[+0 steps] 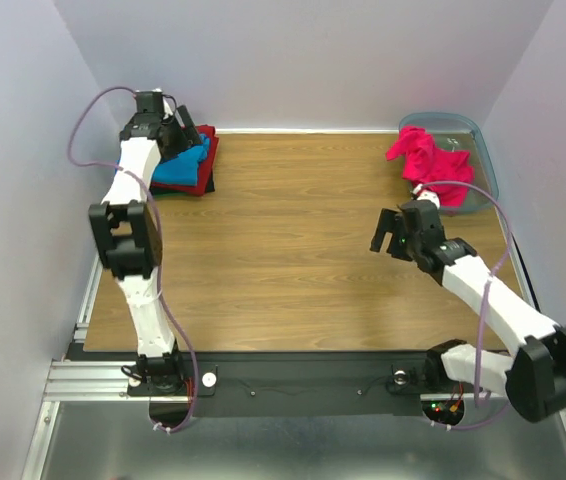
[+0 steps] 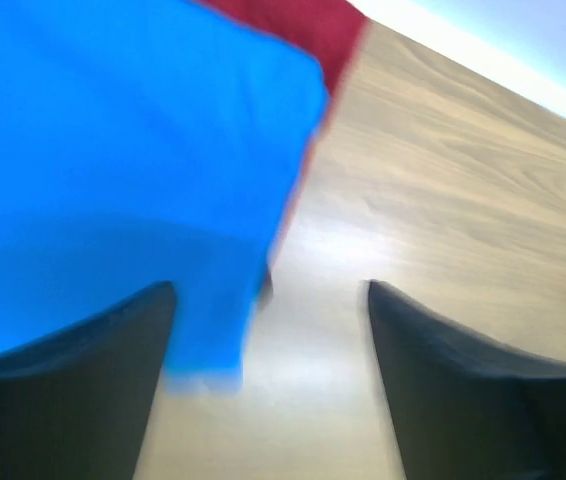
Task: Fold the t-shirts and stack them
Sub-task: Neatly place the folded tshirt to the corner
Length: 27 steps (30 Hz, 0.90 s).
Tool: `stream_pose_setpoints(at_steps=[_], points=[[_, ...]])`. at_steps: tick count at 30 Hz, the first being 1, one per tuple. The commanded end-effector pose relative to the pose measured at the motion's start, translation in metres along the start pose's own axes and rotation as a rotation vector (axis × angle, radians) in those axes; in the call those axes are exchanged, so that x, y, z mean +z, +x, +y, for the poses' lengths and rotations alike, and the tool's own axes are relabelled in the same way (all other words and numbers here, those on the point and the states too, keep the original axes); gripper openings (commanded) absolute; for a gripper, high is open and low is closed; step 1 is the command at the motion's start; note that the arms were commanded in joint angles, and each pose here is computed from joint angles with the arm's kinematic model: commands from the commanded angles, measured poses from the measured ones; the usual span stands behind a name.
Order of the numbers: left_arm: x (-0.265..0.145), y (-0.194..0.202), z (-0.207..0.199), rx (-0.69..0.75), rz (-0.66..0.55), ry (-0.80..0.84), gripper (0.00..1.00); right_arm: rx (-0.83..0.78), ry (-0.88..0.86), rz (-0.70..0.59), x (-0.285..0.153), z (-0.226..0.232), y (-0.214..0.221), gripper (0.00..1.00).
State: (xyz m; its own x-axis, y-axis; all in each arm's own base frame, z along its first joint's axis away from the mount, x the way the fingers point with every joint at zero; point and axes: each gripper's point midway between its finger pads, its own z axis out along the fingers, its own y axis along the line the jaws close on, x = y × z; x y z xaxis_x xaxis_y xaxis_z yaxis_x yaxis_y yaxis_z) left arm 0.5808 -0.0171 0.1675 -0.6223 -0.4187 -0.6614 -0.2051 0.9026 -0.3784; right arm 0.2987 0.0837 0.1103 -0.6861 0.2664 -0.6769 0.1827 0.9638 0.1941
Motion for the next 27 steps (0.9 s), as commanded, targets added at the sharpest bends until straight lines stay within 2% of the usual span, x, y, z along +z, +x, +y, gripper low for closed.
stream_pose_setpoints(at_steps=[1, 2, 5, 6, 7, 8, 10, 12, 15, 22, 27], points=[[-0.146, -0.040, -0.055, 0.006, -0.219, 0.106, 0.96, 0.035, -0.060, -0.109, -0.033, 0.008, -0.030, 1.00], [-0.138, -0.003, -0.035, -0.021, -0.152, 0.059, 0.99, 0.045, -0.053, -0.114, -0.036, 0.005, -0.028, 1.00], [-0.162, 0.070, -0.049, -0.037, -0.145, 0.050, 0.99, 0.078, -0.040, -0.152, -0.048, -0.003, -0.030, 1.00], [-0.184, 0.074, -0.050, -0.041, -0.212, 0.043, 0.99, 0.083, -0.042, -0.158, -0.051, -0.004, -0.029, 1.00], [-0.189, 0.100, -0.072, -0.026, -0.196, 0.094, 0.99, 0.088, -0.041, -0.160, -0.052, -0.006, -0.028, 1.00], [-0.183, 0.140, -0.063, -0.043, -0.141, 0.079, 0.99, 0.103, -0.046, -0.181, -0.057, -0.007, -0.030, 1.00], [-0.206, 0.163, -0.076, -0.048, -0.161, 0.161, 0.99, 0.122, -0.045, -0.181, -0.058, -0.010, -0.024, 1.00], [-0.207, 0.205, -0.070, -0.068, -0.119, 0.164, 0.99, 0.145, -0.054, -0.193, -0.061, -0.012, -0.022, 1.00], [-0.223, 0.216, -0.057, -0.070, -0.140, 0.171, 0.99, 0.170, -0.064, -0.207, -0.065, -0.015, -0.016, 1.00], [-0.267, 0.195, -0.038, -0.124, -0.274, 0.171, 0.99, 0.220, -0.062, -0.252, -0.071, -0.023, -0.015, 1.00], [-0.277, 0.188, -0.033, -0.135, -0.315, 0.170, 0.98, 0.225, -0.074, -0.250, -0.072, -0.020, -0.016, 1.00]])
